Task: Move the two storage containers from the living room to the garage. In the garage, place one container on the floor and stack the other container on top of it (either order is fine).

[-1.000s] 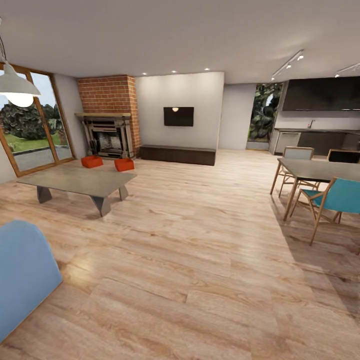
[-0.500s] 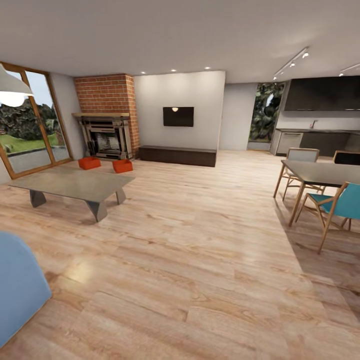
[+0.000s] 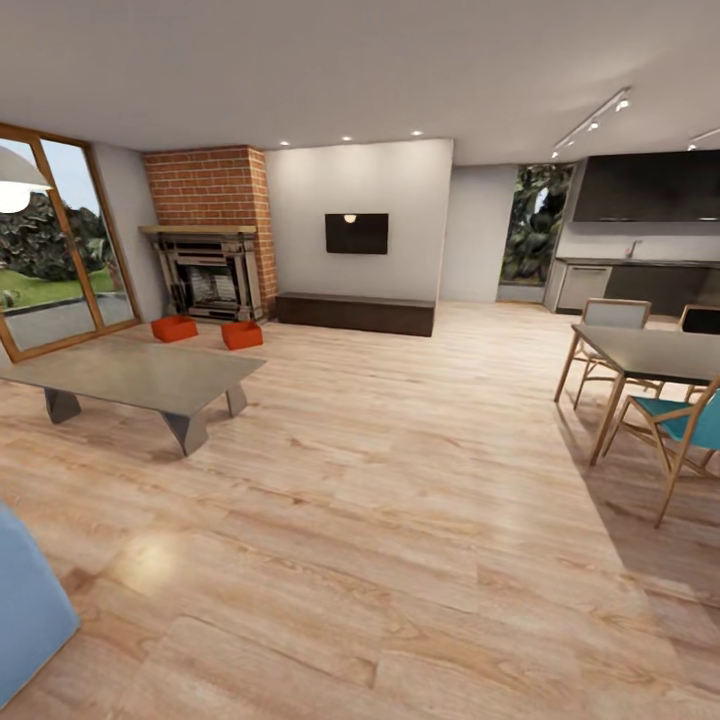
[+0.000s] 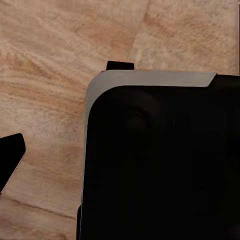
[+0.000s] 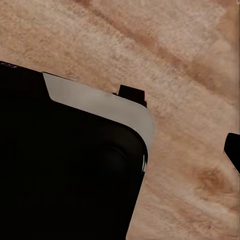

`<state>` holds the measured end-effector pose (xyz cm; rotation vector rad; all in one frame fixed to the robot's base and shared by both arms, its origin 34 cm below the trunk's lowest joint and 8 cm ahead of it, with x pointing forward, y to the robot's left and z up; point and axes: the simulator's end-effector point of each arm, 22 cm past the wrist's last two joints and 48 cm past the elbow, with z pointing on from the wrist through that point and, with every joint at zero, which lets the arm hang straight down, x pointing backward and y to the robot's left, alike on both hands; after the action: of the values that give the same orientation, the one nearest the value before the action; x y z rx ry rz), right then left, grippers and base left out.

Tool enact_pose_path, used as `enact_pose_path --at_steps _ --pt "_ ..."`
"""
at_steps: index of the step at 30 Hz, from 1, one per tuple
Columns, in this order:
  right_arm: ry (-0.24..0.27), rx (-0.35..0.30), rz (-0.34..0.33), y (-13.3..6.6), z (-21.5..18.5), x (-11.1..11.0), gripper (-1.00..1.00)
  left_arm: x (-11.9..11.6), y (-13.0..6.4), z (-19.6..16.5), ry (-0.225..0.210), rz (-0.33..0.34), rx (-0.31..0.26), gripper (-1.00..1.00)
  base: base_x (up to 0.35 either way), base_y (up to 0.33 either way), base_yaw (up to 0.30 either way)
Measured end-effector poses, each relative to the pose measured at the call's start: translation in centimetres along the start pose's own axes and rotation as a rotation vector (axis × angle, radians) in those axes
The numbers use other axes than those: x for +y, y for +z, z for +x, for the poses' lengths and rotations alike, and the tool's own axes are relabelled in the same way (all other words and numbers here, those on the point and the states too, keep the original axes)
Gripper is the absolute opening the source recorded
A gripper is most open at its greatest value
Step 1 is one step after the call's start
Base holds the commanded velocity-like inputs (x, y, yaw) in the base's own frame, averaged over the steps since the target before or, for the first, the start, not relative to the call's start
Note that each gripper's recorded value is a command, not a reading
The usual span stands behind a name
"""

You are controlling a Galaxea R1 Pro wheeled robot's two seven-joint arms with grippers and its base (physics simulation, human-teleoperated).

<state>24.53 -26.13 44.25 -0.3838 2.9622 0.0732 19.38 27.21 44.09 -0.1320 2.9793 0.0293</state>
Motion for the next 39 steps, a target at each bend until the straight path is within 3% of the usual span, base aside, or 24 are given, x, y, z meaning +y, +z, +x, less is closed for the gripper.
enact_pose_path --at_steps 11,39 --pt "0.003 -0.037 -0.021 -0.1 1.4 1.8 1.00 0.1 0.0 0.0 0.000 0.000 0.000 1.00 0.322 0.000 0.000" --pt "-0.001 -0.033 -0.012 -0.2 1.7 1.0 1.00 0.0 0.0 0.0 0.000 0.001 0.002 1.00 0.322 0.000 0.000"
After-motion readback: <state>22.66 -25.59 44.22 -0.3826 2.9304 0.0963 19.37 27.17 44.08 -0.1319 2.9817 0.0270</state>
